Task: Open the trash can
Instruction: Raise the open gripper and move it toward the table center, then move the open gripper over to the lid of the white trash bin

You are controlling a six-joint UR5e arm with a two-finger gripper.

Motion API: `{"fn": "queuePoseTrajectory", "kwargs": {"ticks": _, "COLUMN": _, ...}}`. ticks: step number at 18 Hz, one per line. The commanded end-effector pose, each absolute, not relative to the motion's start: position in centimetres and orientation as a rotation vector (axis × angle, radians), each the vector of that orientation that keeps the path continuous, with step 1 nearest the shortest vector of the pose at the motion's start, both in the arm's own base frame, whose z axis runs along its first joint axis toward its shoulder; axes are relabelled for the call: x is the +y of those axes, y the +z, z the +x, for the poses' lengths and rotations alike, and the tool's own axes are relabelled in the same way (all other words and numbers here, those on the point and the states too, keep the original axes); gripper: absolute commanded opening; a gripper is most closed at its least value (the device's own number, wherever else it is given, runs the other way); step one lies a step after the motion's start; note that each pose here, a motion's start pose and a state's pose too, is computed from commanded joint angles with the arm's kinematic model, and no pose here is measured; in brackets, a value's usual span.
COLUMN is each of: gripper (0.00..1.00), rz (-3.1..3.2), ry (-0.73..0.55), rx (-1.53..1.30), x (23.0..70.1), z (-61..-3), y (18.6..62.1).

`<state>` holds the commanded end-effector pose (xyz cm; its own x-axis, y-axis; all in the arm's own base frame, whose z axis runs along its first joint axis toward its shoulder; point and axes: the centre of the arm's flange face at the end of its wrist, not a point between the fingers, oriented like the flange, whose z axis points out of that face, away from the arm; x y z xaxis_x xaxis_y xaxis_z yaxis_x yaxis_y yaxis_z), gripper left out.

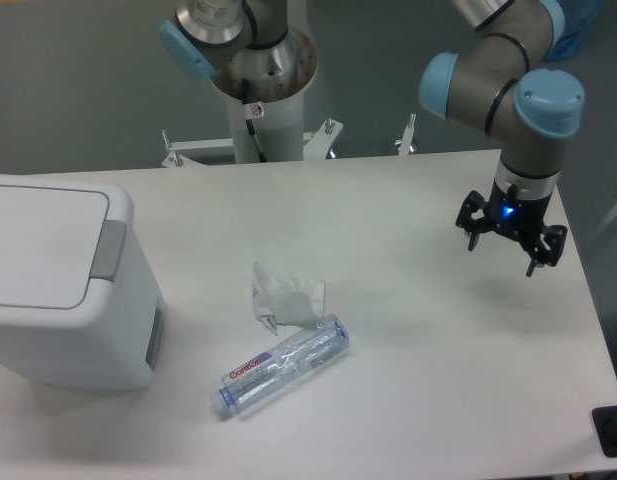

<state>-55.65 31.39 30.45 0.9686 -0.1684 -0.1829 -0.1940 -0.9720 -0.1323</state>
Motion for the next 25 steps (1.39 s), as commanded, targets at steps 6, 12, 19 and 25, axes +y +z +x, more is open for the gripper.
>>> {"fn": "queuePoseTrajectory", "kwargs": {"ticks": 6, "gripper": 1.0, "rz": -2.938, "ry": 0.236, "rx": 0.222, "x": 32.7, "z": -53.9, "y": 30.9}}
{"fn": "queuePoseTrajectory", "kwargs": {"ticks": 12, "gripper": 1.0, "rz": -2.831, "ry": 0.171, "rx": -0.076, "x": 35.1, "z": -52.2, "y": 32.2}}
{"fn": "queuePoseTrajectory", "kwargs": {"ticks": 19, "gripper": 1.0, "rz": -2.675, "ry": 0.117, "rx": -0.4, "x": 40.3, "z": -48.2, "y": 37.5}}
{"fn": "queuePoseTrajectory", "kwargs": {"ticks": 25, "gripper": 1.0, "rz": -2.59, "ry": 0.02, "rx": -0.497, "x": 47.4, "z": -40.8, "y": 40.8}}
